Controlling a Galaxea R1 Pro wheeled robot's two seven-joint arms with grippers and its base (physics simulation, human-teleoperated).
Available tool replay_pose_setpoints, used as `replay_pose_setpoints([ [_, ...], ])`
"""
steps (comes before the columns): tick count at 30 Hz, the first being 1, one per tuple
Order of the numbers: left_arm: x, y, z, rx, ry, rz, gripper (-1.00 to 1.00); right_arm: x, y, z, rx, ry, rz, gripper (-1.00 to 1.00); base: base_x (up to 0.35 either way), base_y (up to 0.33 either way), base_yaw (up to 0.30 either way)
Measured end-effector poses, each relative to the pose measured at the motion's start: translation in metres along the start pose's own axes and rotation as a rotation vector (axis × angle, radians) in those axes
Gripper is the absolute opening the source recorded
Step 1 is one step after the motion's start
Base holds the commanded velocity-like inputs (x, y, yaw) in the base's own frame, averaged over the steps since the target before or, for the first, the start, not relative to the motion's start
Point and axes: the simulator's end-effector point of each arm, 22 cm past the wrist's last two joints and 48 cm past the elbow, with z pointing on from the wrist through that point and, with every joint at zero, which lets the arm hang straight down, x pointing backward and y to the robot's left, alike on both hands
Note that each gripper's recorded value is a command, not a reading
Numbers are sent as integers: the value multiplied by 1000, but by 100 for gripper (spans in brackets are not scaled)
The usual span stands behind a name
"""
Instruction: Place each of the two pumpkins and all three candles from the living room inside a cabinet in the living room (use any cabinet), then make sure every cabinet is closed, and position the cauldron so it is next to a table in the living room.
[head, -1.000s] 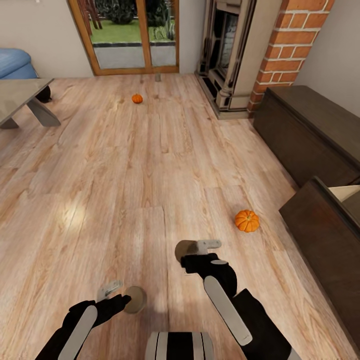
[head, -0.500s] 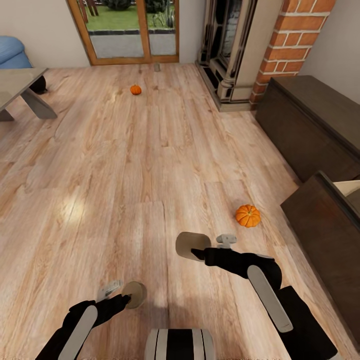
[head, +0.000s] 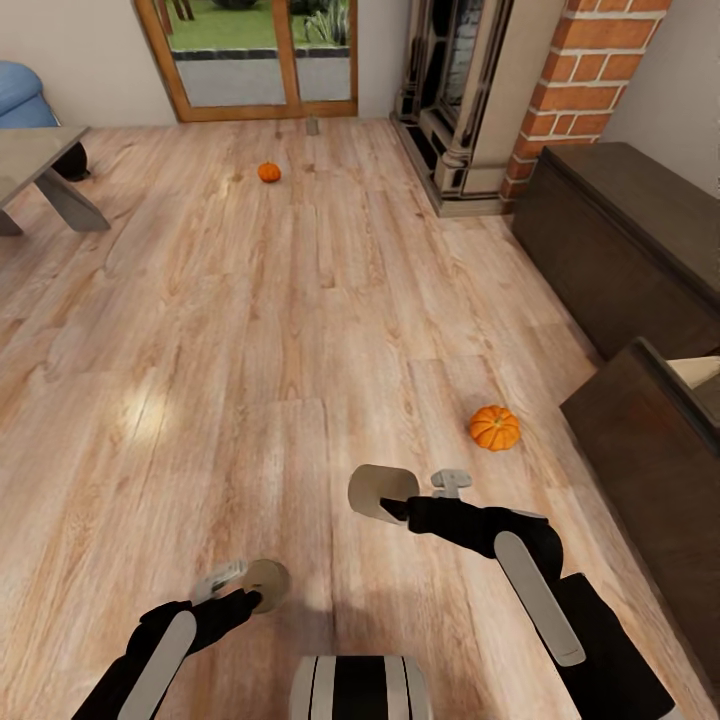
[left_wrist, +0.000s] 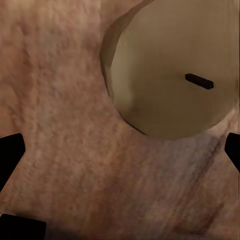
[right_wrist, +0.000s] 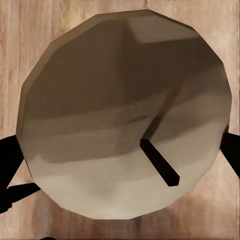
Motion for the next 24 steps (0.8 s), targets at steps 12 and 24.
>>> replay_pose_setpoints([
  [12, -1, 2, 0, -8, -3, 9, 100, 0, 1, 0, 1, -1, -2, -100, 51, -71, 0],
  [24, -1, 2, 0, -9, -3, 9, 100, 0, 1, 1, 4, -1, -6, -100, 85, 7, 0],
])
